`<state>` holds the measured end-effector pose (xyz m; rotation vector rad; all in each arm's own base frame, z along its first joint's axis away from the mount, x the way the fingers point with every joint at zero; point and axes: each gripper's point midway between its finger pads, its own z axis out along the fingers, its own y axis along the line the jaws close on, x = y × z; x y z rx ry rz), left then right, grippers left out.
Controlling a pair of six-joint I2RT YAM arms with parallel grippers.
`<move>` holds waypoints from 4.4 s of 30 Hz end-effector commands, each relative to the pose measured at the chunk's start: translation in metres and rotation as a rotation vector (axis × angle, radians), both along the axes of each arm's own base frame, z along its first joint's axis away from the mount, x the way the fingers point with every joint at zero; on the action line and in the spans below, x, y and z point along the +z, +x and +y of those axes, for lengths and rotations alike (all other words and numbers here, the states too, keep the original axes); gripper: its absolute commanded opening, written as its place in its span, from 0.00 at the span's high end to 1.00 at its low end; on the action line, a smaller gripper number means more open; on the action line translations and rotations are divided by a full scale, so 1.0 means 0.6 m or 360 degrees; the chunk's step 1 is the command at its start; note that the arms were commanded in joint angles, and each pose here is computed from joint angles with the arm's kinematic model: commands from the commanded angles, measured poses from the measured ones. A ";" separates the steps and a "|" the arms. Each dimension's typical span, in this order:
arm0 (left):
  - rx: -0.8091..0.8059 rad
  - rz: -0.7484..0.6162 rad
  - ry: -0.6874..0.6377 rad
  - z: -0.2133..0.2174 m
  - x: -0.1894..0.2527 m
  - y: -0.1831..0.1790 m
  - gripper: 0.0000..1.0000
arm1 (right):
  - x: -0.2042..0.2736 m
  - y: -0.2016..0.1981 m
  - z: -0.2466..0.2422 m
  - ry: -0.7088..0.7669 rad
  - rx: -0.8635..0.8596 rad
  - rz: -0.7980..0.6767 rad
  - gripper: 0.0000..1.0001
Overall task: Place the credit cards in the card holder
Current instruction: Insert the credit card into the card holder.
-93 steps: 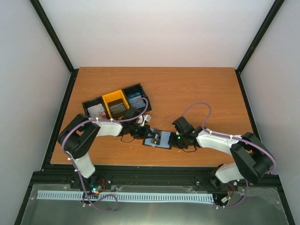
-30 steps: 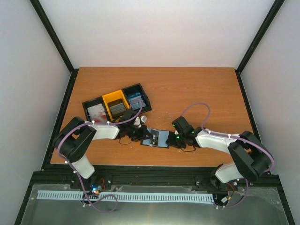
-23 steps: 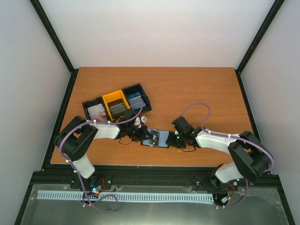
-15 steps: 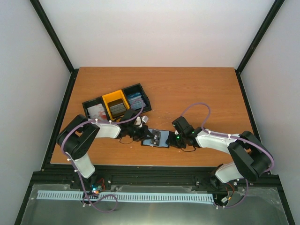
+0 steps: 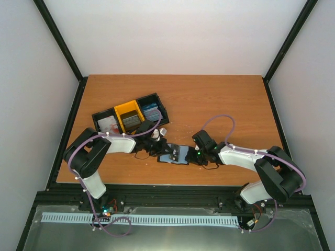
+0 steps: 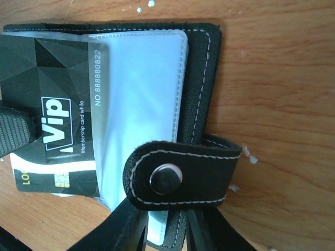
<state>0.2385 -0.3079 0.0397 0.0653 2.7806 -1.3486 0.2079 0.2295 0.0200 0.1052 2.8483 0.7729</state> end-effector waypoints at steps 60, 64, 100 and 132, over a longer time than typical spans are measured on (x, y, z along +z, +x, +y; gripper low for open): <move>-0.0040 -0.0239 0.0394 0.026 0.013 0.012 0.51 | -0.037 -0.039 -0.017 -0.0054 0.0043 0.0116 0.78; -0.0040 -0.0211 0.0452 0.033 0.001 0.011 0.50 | -0.037 -0.038 -0.016 -0.0050 0.0039 0.0114 0.78; -0.0276 -0.0202 0.0254 -0.038 -0.004 -0.003 0.70 | -0.038 -0.038 -0.014 -0.0042 0.0044 0.0117 0.78; 0.0140 -0.0595 0.0336 0.086 0.125 0.055 0.32 | 0.112 0.026 -0.071 -0.0403 -0.0155 -0.0238 0.68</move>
